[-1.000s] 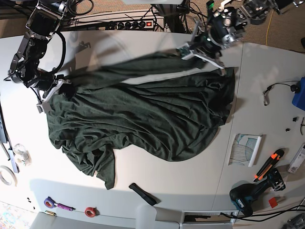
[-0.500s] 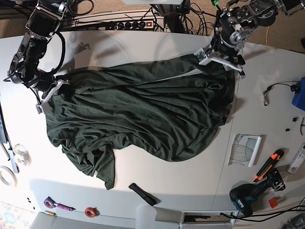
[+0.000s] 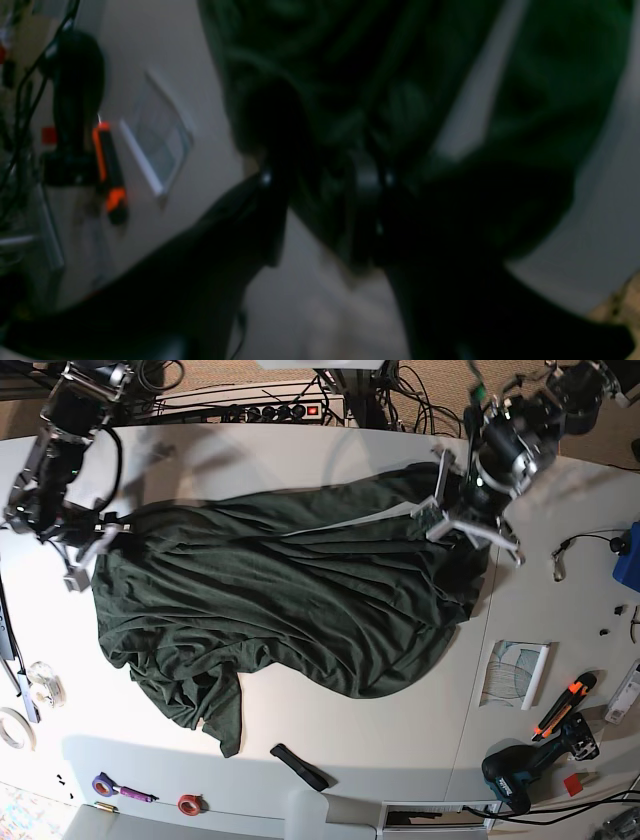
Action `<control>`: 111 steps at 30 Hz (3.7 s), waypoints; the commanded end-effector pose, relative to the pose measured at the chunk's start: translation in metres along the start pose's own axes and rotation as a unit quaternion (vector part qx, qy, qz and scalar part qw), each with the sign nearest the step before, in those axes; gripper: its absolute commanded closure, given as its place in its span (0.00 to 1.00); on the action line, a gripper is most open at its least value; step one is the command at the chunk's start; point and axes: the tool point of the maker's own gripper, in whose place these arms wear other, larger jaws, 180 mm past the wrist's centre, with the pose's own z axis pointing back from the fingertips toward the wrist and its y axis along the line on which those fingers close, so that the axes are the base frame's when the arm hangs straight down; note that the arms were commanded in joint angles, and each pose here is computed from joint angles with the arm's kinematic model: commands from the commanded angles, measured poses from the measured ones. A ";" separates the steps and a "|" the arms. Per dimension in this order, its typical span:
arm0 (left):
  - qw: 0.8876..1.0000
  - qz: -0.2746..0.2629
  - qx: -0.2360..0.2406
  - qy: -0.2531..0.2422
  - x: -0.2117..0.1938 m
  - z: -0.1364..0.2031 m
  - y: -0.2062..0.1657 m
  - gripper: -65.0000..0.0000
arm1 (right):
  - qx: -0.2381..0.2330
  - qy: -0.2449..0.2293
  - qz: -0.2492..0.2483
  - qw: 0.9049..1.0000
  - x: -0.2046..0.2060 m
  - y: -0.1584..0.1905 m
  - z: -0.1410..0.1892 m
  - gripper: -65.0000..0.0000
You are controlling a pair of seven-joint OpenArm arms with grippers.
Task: Layout the t-shirt on the table in an organized manner, then fold the t-shirt properly
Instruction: 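Drag the grasped shirt section with the left gripper toward the hem, then pull the hem outward with the right gripper while the left holds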
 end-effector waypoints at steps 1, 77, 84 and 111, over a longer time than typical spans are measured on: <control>1.000 0.008 0.015 -0.020 0.010 0.002 0.013 0.81 | 0.000 -0.036 0.006 0.999 0.022 -0.006 0.017 1.00; 0.952 0.269 -0.130 -0.068 0.122 -0.201 0.096 1.00 | -0.078 -0.128 0.026 0.988 0.101 0.027 -0.037 1.00; 0.948 0.297 -0.113 0.006 0.075 -0.223 0.104 1.00 | -0.091 -0.126 0.023 0.988 0.100 0.022 -0.036 1.00; 0.960 0.278 -0.012 0.020 0.035 -0.220 0.153 0.88 | -0.069 -0.289 0.077 0.952 0.245 0.075 -0.013 0.69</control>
